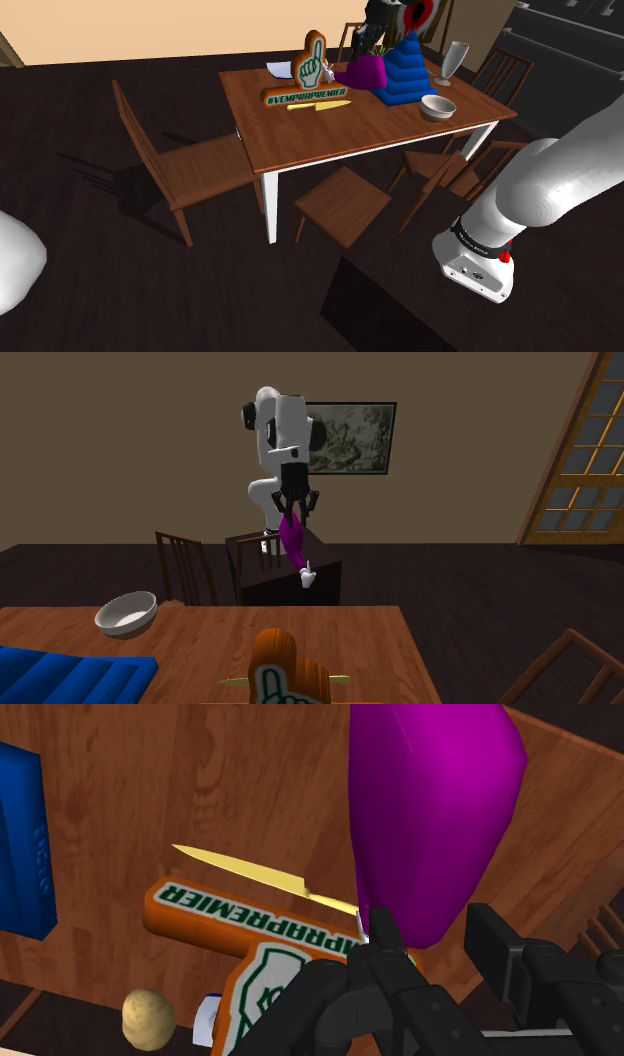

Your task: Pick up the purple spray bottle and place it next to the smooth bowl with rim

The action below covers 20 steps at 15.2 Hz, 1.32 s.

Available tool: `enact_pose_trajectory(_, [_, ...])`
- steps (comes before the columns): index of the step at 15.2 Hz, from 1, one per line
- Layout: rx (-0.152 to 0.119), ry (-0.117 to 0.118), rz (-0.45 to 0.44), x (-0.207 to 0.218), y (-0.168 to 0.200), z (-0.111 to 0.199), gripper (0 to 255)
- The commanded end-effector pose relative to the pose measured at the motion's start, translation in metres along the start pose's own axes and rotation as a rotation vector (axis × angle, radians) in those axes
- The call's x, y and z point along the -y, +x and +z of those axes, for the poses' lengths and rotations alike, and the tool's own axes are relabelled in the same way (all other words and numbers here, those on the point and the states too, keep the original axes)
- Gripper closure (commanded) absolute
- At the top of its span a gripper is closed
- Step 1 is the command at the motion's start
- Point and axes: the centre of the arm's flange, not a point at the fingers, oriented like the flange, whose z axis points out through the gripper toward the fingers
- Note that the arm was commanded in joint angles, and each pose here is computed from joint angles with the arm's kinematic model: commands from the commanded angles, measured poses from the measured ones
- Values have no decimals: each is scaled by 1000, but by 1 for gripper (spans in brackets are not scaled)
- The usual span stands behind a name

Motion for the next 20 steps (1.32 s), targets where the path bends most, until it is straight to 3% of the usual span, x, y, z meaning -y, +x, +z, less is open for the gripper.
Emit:
enact_pose_trajectory(1, [0, 0, 0, -1, 3, -10, 255])
enact_pose_trajectory(12, [0, 0, 0, -6, 21, -64, 255])
enact_pose_trajectory(20, [0, 0, 0, -111, 19, -56, 255])
